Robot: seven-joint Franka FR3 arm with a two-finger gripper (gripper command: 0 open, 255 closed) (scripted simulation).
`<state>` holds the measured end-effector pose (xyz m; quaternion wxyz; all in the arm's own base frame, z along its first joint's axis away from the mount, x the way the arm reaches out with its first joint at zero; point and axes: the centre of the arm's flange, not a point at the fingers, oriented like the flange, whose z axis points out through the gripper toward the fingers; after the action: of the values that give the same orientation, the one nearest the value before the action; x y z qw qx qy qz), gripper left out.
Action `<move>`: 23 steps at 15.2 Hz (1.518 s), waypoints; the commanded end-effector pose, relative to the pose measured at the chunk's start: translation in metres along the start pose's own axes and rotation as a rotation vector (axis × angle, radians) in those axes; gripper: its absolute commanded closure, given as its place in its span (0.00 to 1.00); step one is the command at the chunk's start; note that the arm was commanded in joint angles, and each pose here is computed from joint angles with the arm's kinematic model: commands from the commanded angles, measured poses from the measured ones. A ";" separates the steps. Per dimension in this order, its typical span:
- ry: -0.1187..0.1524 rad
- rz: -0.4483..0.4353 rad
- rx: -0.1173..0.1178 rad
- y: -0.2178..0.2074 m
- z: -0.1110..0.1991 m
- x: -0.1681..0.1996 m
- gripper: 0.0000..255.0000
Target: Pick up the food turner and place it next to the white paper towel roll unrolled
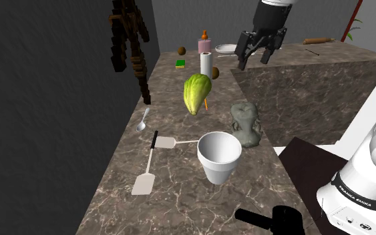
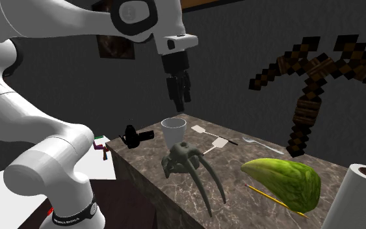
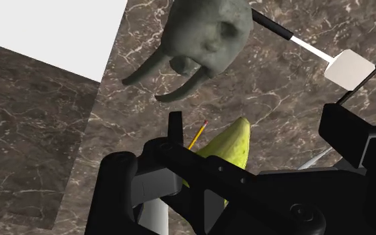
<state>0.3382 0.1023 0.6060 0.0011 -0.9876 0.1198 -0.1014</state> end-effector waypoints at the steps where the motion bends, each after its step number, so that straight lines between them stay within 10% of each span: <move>1: -0.008 0.033 -0.005 -0.023 0.015 -0.004 0.00; 23: -0.091 0.362 -0.067 -0.269 0.180 0.023 0.00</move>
<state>0.4552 0.3426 0.4512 -0.0081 -0.9557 0.2895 -0.0523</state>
